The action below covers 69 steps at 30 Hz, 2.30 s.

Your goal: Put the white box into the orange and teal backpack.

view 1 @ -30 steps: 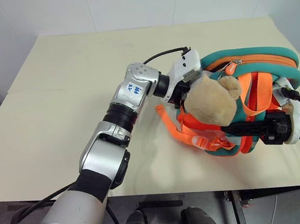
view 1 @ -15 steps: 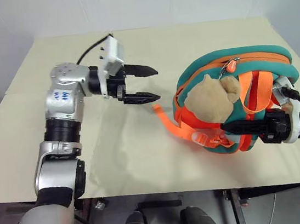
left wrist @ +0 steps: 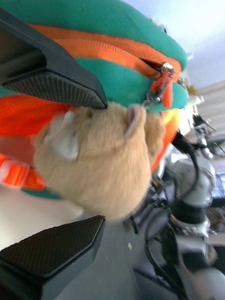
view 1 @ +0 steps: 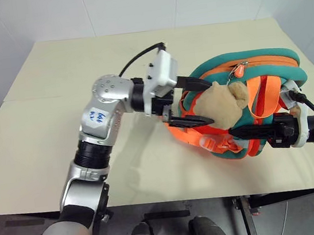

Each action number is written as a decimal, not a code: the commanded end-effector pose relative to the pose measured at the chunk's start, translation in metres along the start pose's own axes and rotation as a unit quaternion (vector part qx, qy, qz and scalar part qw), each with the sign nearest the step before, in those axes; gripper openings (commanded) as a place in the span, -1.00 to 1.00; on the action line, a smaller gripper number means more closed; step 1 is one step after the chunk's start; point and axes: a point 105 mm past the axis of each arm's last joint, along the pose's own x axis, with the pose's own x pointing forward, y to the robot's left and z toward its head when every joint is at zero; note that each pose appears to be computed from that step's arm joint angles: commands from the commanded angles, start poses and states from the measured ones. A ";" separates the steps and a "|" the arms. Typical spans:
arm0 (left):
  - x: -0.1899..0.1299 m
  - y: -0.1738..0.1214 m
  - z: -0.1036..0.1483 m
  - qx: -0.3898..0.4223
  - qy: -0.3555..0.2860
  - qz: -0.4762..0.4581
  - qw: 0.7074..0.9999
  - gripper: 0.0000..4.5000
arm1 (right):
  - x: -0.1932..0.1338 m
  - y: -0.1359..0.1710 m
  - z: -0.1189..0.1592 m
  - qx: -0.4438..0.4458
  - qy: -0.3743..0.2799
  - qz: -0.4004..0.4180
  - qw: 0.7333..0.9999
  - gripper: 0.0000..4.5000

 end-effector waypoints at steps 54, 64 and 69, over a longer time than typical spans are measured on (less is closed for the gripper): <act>-0.071 0.060 -0.132 -0.163 0.114 0.236 0.951 -0.80 | 0.008 0.020 -0.003 -0.002 -0.024 0.017 1.000 -1.00; -0.116 0.071 -0.083 -0.079 0.113 0.233 0.963 -0.80 | 0.010 0.015 -0.005 0.005 -0.024 0.019 1.000 -1.00; -0.123 0.086 -0.089 -0.083 0.147 0.290 0.942 -0.80 | 0.013 0.012 -0.003 0.006 -0.024 0.020 0.999 -1.00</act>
